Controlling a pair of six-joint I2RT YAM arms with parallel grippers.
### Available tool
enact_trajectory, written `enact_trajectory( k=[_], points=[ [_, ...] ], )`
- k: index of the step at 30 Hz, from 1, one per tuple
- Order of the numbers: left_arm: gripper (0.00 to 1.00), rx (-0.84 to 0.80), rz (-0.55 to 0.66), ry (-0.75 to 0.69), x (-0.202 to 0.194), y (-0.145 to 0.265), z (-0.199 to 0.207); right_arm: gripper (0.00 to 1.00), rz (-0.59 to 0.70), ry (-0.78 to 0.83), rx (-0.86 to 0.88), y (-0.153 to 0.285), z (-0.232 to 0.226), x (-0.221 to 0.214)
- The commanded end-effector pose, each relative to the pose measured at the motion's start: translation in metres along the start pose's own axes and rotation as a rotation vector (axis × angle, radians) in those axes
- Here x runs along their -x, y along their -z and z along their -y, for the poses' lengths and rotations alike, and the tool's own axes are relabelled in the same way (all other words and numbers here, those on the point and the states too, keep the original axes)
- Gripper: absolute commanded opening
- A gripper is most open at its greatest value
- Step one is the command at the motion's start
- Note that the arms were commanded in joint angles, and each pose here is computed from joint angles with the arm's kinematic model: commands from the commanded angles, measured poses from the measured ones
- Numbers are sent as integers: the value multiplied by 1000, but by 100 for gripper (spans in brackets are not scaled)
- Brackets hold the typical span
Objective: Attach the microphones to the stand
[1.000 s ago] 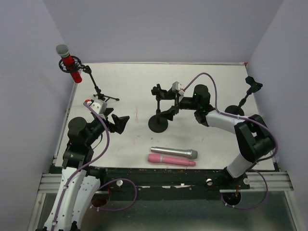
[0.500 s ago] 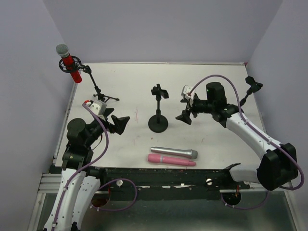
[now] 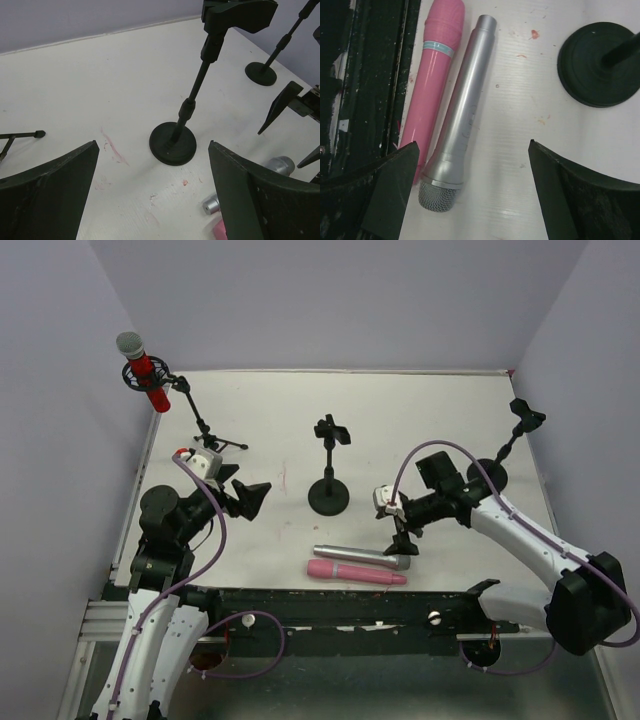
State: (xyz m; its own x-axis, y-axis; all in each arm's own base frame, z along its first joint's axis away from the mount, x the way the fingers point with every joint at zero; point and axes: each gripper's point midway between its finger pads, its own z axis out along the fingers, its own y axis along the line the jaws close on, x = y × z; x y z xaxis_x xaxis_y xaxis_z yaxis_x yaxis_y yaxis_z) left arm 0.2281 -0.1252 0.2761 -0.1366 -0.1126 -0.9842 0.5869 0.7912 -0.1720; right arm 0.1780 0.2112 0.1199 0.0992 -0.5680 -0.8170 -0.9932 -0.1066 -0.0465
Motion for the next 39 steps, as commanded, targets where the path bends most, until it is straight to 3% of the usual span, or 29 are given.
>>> enact_trajectory(
  k=[1,24,39],
  points=[
    [99,-39,6,0,0,-1,6,97,-56,-6,45,-10,-19,-15],
    [99,-44,0,4,-1,-2,6,85,-259,-18,-1,-40,-14,-59],
    [99,-43,1,5,-1,-1,6,80,-306,-60,-102,-43,6,-67]
  ],
)
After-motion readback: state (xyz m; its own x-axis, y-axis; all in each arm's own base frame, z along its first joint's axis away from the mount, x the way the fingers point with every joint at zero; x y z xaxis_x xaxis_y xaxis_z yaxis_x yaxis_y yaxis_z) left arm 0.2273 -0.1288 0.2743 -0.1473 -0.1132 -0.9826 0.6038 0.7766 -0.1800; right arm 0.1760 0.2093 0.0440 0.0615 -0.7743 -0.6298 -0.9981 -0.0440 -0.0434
